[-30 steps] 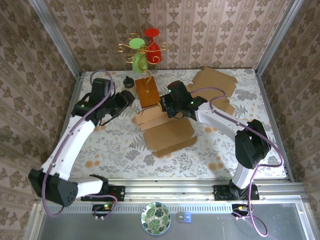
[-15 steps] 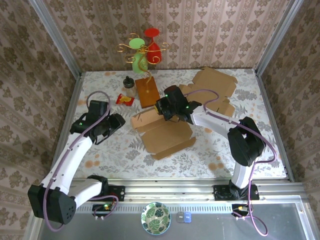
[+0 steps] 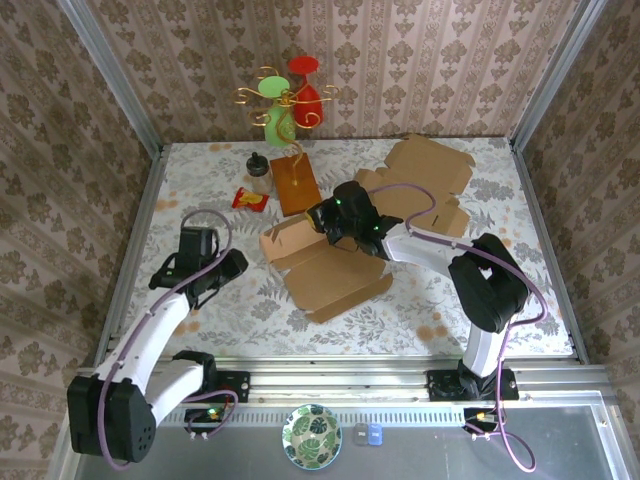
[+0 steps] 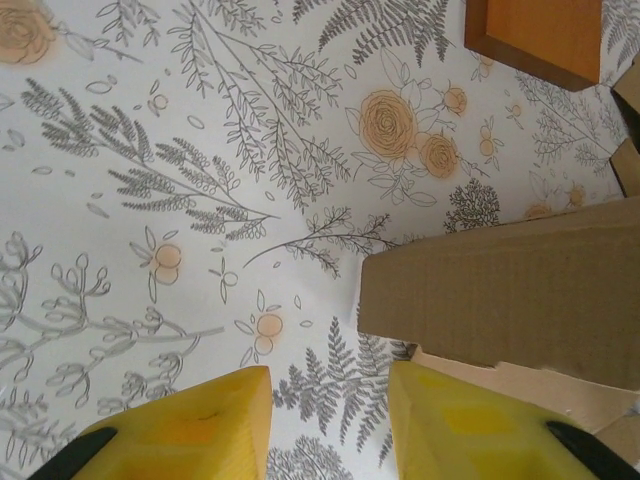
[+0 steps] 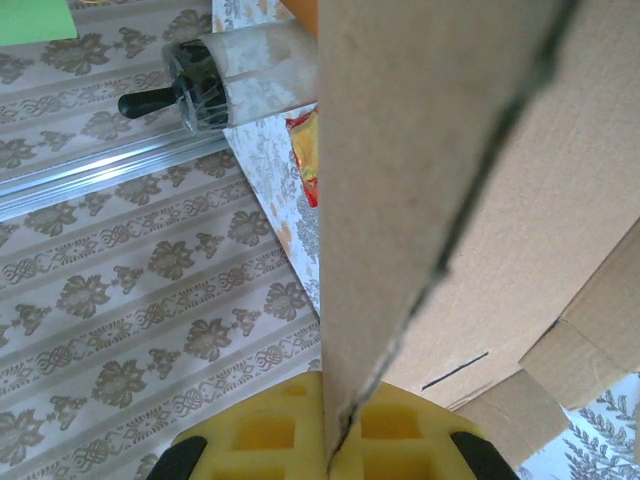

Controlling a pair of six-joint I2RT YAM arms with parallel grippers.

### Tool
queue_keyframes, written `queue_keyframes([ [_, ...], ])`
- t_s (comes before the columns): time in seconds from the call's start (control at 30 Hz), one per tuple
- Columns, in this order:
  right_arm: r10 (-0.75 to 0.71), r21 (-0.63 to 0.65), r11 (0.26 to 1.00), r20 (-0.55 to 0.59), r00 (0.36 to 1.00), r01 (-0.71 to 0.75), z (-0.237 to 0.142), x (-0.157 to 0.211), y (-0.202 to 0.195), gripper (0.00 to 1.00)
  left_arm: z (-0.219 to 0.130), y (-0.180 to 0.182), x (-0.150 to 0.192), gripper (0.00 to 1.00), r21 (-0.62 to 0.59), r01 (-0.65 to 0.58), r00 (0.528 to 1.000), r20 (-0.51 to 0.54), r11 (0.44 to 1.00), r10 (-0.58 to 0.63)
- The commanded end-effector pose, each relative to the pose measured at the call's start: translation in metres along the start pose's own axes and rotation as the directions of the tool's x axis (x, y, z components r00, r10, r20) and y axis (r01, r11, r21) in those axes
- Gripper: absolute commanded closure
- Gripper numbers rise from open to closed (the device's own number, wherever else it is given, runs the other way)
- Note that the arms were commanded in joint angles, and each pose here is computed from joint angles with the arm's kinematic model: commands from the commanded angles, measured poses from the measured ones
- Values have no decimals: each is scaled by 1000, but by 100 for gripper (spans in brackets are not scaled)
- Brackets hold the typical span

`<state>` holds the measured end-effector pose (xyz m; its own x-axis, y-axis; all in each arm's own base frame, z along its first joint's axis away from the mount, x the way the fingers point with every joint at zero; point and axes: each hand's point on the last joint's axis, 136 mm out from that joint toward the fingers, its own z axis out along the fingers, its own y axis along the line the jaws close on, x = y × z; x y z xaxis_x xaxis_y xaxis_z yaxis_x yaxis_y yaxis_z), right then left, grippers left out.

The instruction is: Fold the paper box

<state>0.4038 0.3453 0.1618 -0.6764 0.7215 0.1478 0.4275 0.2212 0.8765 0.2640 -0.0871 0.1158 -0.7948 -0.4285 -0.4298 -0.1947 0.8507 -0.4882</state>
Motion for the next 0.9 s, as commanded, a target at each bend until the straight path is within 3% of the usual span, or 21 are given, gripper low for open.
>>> queue_keyframes([
  [0.0,-34,-5,999,-9,999,34,6,2,-16,100,6,-13,-16,63,75,-119,991,71,990,113],
  [0.33,-72,-88,994,-6,997,71,3,0,-23,100,21,-24,-20,61,134,-315,947,115,940,301],
  [0.6,-67,-101,993,-20,998,65,6,-1,-23,100,29,-29,-14,56,158,-483,875,117,861,469],
  [0.87,-60,-107,993,-27,998,57,9,0,-22,100,38,-44,-7,53,224,-562,826,105,796,553],
])
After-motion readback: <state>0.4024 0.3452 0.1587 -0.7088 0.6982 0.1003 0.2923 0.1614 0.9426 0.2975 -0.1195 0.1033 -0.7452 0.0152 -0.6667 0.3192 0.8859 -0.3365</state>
